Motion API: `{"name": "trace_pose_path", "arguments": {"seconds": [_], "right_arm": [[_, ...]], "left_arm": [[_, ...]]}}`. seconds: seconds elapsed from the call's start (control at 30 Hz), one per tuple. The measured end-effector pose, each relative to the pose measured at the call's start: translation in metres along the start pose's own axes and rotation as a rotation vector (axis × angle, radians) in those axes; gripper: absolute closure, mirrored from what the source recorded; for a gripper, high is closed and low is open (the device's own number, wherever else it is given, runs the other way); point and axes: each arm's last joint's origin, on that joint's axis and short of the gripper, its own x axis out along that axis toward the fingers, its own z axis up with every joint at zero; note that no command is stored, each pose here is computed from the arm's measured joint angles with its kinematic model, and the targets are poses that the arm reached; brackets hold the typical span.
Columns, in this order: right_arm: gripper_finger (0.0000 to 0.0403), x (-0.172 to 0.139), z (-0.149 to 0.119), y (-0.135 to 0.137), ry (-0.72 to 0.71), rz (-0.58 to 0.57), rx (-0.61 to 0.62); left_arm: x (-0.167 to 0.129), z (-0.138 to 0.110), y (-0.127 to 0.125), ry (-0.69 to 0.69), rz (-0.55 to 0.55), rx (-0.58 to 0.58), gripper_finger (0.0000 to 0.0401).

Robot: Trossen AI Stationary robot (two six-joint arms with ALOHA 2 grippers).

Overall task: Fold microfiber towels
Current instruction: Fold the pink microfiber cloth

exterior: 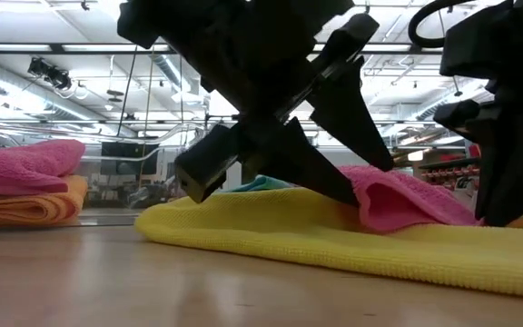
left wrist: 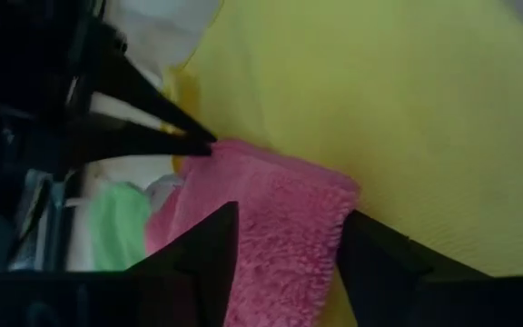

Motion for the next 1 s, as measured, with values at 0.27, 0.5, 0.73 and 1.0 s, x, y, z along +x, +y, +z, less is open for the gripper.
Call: {"name": "trace_pose_path", "arguments": {"seconds": [0.27, 0.5, 0.73, 1.0], "right_arm": [[0.0321, -0.014, 0.012, 0.001, 0.069, -0.007, -0.012], [0.0279, -0.033, 0.036, 0.017, -0.076, 0.003, -0.122], [0.0232, -0.023, 0.04, 0.025, -0.153, 0.028, -0.161], [0.0213, -0.006, 0.035, 0.041, -0.187, -0.044, -0.246]], "left_arm": [[0.001, -0.003, 0.001, -0.028, -0.033, -0.178, 0.0343], [-0.015, -0.007, 0.018, -0.087, -0.123, -0.457, 0.0374], [-0.021, -0.008, 0.018, -0.089, -0.229, -0.743, 0.0389], [-0.033, 0.011, 0.02, -0.127, -0.239, -0.937, 0.0381]]}}
